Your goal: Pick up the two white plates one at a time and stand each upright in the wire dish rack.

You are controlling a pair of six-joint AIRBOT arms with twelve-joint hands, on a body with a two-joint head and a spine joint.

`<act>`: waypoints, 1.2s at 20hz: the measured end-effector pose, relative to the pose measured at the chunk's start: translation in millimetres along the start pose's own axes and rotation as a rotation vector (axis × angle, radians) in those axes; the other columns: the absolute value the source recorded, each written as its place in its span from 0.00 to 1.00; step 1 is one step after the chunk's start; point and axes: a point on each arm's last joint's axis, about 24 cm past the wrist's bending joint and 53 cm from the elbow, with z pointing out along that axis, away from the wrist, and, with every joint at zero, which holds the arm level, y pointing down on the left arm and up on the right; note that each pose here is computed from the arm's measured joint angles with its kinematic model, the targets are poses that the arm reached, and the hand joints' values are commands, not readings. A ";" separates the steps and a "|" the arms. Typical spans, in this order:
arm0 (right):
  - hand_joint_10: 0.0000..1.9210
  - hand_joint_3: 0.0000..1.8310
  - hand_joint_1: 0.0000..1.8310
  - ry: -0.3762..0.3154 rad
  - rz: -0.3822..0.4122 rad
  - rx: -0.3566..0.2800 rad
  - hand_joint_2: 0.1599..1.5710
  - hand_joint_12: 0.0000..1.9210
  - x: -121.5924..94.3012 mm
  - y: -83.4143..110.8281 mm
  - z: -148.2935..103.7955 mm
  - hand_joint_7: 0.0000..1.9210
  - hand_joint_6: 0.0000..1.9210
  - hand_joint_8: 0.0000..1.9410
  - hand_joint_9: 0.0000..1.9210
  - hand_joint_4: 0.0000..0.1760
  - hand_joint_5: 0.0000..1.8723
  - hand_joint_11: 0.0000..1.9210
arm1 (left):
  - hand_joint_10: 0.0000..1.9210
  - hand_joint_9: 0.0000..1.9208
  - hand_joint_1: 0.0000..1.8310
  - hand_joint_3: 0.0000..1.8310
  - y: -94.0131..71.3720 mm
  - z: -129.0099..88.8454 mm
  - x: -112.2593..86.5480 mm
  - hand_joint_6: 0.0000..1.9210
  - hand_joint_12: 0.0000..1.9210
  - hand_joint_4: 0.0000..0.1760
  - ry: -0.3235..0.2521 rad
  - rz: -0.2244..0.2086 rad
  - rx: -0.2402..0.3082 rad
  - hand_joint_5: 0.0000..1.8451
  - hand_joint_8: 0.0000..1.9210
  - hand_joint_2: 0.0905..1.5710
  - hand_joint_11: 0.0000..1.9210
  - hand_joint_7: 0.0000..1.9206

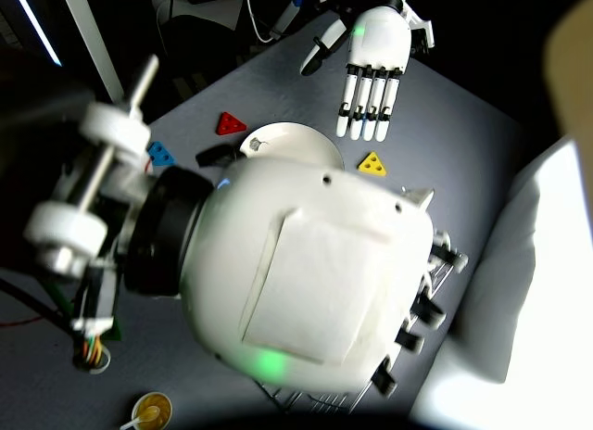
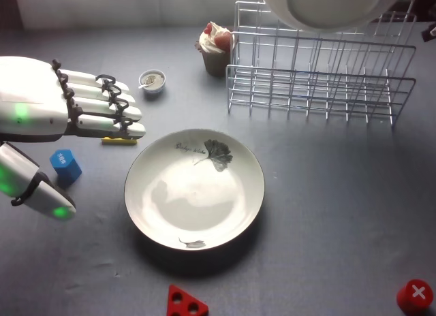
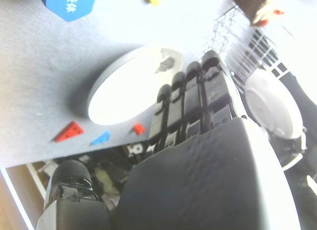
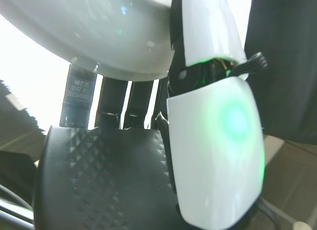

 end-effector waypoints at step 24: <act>0.37 0.00 0.82 0.024 0.056 0.107 0.64 0.72 20.4 -54.0 22.5 0.57 0.52 0.28 0.59 0.00 0.50 0.50 | 0.00 0.03 0.00 0.00 -22.2 1.3 9.0 0.00 0.01 0.00 0.020 -0.009 0.103 0.05 0.00 0.60 0.04 0.04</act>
